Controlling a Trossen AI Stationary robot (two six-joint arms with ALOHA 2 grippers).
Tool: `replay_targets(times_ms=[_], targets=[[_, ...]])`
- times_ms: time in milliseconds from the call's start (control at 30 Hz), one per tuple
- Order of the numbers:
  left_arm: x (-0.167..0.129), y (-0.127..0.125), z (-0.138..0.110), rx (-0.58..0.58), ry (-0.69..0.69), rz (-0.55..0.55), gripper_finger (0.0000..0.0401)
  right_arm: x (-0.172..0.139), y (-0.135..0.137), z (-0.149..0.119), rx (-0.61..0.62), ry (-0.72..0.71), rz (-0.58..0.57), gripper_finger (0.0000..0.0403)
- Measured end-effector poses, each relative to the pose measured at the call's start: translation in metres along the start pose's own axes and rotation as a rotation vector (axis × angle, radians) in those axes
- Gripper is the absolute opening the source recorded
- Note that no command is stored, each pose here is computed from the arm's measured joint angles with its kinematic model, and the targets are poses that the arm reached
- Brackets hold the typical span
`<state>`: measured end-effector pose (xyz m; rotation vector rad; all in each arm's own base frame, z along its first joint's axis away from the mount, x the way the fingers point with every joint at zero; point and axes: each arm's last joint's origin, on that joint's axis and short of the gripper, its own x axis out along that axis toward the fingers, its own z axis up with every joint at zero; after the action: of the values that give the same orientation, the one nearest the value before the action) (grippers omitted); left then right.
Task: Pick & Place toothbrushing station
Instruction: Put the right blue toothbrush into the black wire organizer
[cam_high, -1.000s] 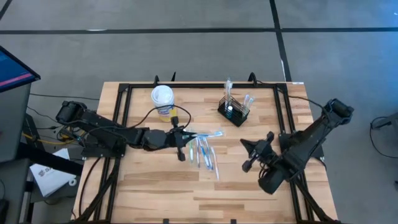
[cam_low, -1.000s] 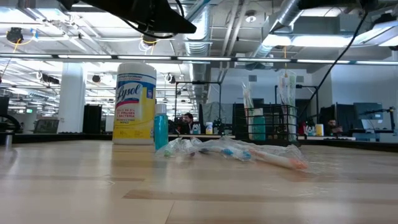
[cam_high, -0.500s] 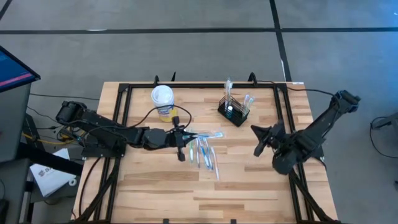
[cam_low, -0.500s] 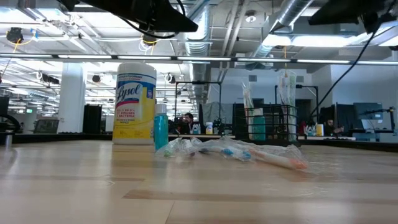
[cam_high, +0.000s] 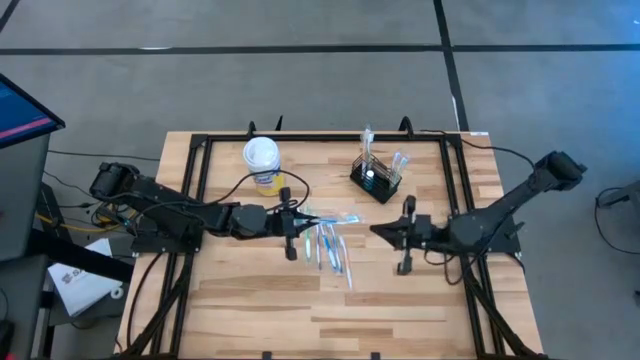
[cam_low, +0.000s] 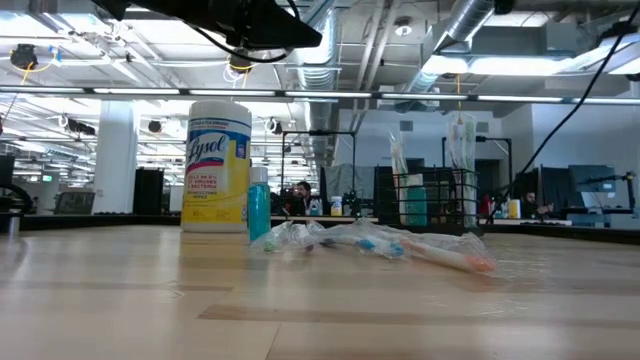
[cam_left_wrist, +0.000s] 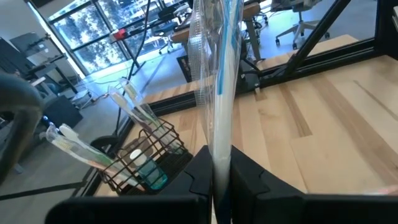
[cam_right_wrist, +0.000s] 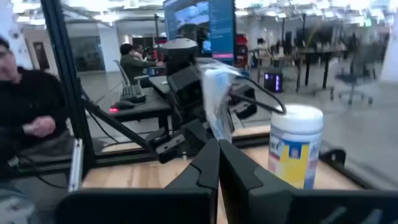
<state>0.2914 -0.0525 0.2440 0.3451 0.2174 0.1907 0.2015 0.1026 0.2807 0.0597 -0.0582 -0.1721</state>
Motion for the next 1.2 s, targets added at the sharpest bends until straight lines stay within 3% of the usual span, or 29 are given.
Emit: replay_targets(times_ms=[200, 333, 500, 767, 1067, 1200], targets=[[0.0, -0.001, 0.0, 0.0, -0.001, -0.003, 0.0013, 0.025, -0.005, -0.021, -0.055, 0.047, -0.03, 0.0], [0.0, -0.001, 0.0, 0.0, -0.002, -0.002, 0.0013, 0.038, 0.0, -0.029, -0.169, -0.004, 0.046, 0.0], [0.0, -0.001, 0.001, -0.002, -0.005, -0.002, 0.0013, 0.043, 0.009, -0.033, -0.268, -0.08, 0.054, 0.0], [0.0, -0.001, 0.001, -0.002, -0.006, -0.002, 0.0013, 0.052, 0.0, -0.037, -0.251, -0.083, -0.02, 0.0], [0.0, 0.0, 0.001, -0.005, -0.012, 0.0, 0.0014, 0.053, -0.002, -0.036, -0.262, -0.083, -0.029, 0.0001], [0.0, 0.0, 0.001, -0.005, -0.012, 0.0, 0.0014, 0.054, -0.004, -0.036, -0.261, -0.084, -0.037, 0.0026]])
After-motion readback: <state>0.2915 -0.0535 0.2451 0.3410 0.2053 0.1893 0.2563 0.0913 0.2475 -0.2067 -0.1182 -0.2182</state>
